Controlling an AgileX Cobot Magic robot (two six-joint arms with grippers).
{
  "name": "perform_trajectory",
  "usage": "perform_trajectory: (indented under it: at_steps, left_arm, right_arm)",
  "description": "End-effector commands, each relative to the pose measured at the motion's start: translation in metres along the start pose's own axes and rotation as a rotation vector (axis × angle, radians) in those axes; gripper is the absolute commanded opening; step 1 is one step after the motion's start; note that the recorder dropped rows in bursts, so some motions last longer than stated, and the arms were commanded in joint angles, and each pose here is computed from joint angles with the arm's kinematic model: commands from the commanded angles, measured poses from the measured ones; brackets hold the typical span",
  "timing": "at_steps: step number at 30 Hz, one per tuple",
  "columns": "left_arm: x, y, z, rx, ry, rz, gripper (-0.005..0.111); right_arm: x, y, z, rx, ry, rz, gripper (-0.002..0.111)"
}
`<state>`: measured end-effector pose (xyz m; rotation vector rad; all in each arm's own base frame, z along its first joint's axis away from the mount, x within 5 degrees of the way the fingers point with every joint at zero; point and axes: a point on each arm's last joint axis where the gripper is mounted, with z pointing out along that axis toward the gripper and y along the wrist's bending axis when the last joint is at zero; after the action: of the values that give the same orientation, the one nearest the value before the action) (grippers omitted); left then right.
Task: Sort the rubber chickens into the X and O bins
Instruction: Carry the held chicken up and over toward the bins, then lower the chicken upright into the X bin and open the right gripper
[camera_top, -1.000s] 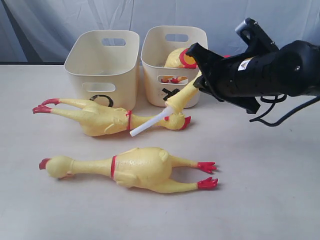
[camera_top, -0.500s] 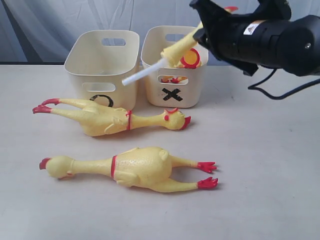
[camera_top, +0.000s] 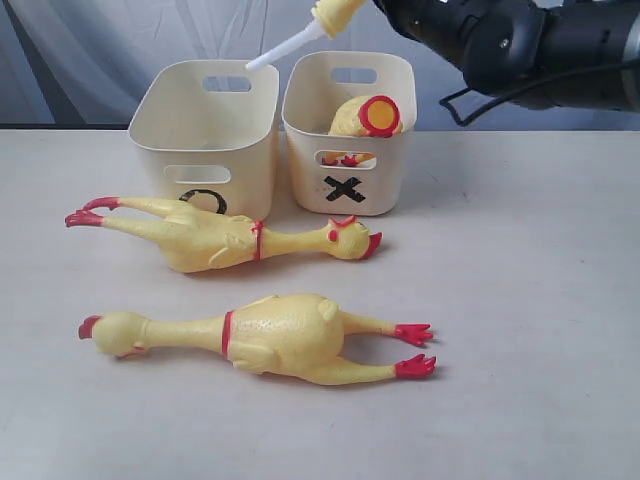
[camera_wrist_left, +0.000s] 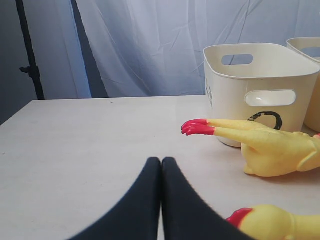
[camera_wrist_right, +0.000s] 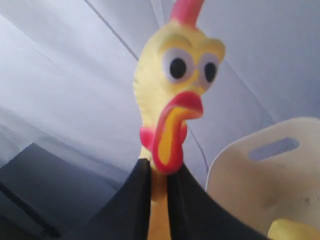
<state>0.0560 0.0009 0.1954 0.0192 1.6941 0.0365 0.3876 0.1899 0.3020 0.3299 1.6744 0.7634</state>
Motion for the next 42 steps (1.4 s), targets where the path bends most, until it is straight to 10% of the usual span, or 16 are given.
perform_trajectory:
  at_steps: [1, 13, 36, 42]
  left_arm:
    - [0.0, 0.0, 0.0, -0.001, -0.01, 0.001, 0.0]
    - [0.0, 0.0, 0.0, -0.001, -0.01, 0.001, 0.0]
    - [0.0, 0.0, 0.0, -0.001, -0.01, 0.001, 0.0]
    - [0.001, 0.0, 0.0, -0.001, -0.007, 0.001, 0.0]
  right_arm:
    - [-0.012, -0.003, 0.021, 0.077, -0.129, -0.173, -0.001]
    - [0.012, -0.018, 0.065, 0.141, -0.13, -0.517, -0.001]
    - [0.059, -0.035, 0.09, 0.098, -0.01, -0.646, -0.001]
    - [0.062, -0.034, 0.09, 0.079, 0.026, -0.666, 0.029]
